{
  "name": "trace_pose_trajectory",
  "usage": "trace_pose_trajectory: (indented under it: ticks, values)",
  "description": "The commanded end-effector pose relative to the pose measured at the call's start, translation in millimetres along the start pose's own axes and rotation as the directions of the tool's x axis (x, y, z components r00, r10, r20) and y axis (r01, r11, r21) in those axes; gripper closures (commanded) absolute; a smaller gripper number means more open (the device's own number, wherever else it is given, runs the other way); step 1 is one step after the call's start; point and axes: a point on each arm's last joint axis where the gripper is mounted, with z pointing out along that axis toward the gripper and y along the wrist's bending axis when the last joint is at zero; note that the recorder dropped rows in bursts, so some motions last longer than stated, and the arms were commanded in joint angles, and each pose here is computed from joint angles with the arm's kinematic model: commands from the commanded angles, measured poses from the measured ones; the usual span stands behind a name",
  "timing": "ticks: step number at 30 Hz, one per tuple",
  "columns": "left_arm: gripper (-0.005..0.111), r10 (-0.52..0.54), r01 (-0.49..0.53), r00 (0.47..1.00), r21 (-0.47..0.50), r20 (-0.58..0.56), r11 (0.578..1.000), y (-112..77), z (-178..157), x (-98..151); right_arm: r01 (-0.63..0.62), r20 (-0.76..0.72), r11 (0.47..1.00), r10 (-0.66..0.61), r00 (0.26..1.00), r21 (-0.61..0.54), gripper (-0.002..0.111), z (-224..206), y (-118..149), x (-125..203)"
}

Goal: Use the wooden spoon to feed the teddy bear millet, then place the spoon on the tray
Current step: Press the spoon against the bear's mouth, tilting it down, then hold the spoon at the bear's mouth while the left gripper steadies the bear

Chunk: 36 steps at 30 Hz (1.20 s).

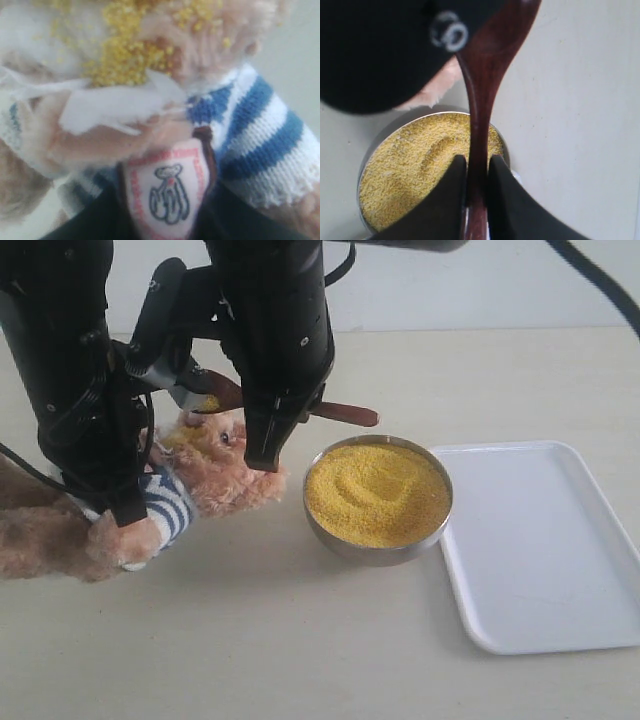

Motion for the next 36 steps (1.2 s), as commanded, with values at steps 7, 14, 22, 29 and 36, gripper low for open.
trace_pose_trajectory:
  ticks: [7, 14, 22, 29, 36]
  values:
    - [0.103, 0.005, -0.005, 1.0, 0.004, 0.015, 1.0, 0.1, -5, 1, 0.084, 0.016, 0.996, -0.084, 0.996, 0.0, 0.109, 12, 6, -9]
    - [0.103, 0.011, -0.011, 1.0, 0.009, 0.017, 1.0, -0.4, -5, 1, 0.127, 0.051, 0.99, -0.13, 0.99, 0.056, 0.109, 10, 5, -15]
    - [0.103, 0.011, -0.011, 1.0, 0.008, 0.018, 1.0, -0.4, -5, 1, 0.136, 0.066, 0.987, -0.142, 0.988, 0.09, 0.109, 10, 3, -17]
    - [0.103, 0.011, -0.011, 1.0, 0.008, 0.018, 1.0, -0.4, -5, 1, 0.139, 0.063, 0.985, -0.146, 0.987, 0.102, 0.109, 10, 2, -17]
    - [0.103, 0.013, -0.013, 1.0, 0.004, 0.017, 1.0, 0.0, -5, 1, 0.209, -0.006, 0.966, -0.211, 0.978, 0.152, 0.109, 22, 9, -5]
